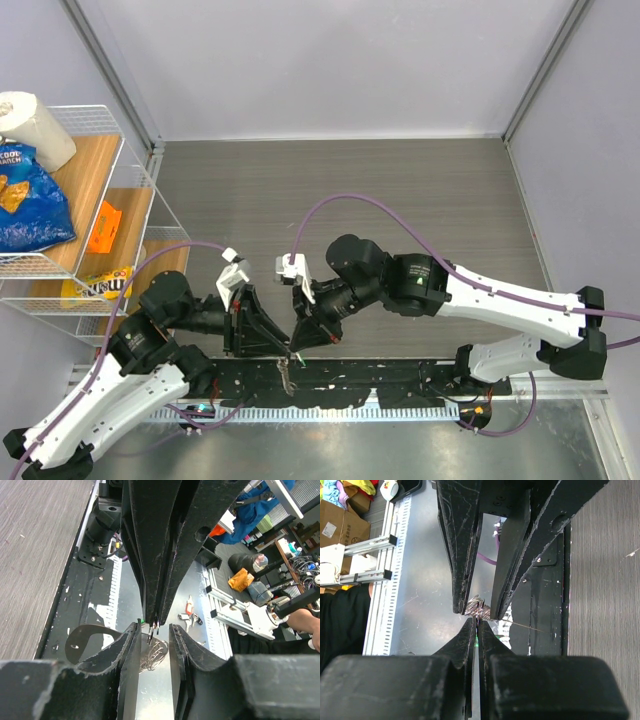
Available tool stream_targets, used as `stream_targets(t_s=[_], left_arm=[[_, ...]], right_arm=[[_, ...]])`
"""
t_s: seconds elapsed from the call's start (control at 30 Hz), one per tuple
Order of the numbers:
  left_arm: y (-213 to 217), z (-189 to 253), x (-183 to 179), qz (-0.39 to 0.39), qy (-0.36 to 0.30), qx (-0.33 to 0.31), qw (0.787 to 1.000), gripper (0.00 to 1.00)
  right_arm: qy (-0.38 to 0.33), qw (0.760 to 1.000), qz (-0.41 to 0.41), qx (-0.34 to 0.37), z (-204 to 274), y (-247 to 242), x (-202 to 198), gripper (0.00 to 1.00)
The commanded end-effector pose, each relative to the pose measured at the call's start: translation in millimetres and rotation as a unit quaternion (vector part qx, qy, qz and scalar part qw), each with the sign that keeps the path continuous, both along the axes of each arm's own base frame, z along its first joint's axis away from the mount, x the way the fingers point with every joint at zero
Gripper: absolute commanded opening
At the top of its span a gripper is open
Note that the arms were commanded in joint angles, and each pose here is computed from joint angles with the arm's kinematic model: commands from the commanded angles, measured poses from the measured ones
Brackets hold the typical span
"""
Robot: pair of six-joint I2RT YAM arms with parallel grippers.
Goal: Put the keys on the keyring
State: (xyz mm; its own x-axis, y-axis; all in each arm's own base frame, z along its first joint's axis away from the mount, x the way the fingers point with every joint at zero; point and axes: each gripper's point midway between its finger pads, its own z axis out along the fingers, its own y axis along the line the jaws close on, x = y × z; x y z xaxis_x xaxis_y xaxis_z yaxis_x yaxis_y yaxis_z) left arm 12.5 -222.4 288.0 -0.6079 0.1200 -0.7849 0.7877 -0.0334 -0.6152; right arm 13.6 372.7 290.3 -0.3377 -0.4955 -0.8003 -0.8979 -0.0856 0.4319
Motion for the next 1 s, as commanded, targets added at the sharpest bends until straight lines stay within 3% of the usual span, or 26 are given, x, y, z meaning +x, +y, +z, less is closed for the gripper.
stream_targets(t_s=[0.0, 0.33, 0.63, 0.83, 0.97], left_arm=[[1.0, -0.6, -3.7, -0.012, -0.007, -0.002, 1.0, 0.32], [0.3, -1.4, -3.3, -0.015, -0.009, 0.0, 1.0, 0.27], [1.5, -2.3, -7.5, -0.028, -0.011, 0.0, 1.0, 0.0], [2.8, 4.9, -9.0, -0.029, -0.034, -0.018, 0.999, 0.0], [2.7, 5.5, -2.9, -0.008, -0.047, -0.021, 0.999, 0.0]], right_arm=[[-0.009, 0.999, 0.007, 0.049, 30.2, 10.8, 1.0, 0.05], [-0.004, 0.999, 0.009, 0.04, 23.5, 13.1, 1.4, 0.06], [-0.006, 0.999, 0.009, 0.043, 25.4, 13.4, 1.6, 0.05], [-0.004, 0.999, 0.012, 0.039, 23.0, 13.8, 0.4, 0.05], [0.002, 0.998, 0.015, 0.057, 31.8, 13.2, -2.3, 0.18]])
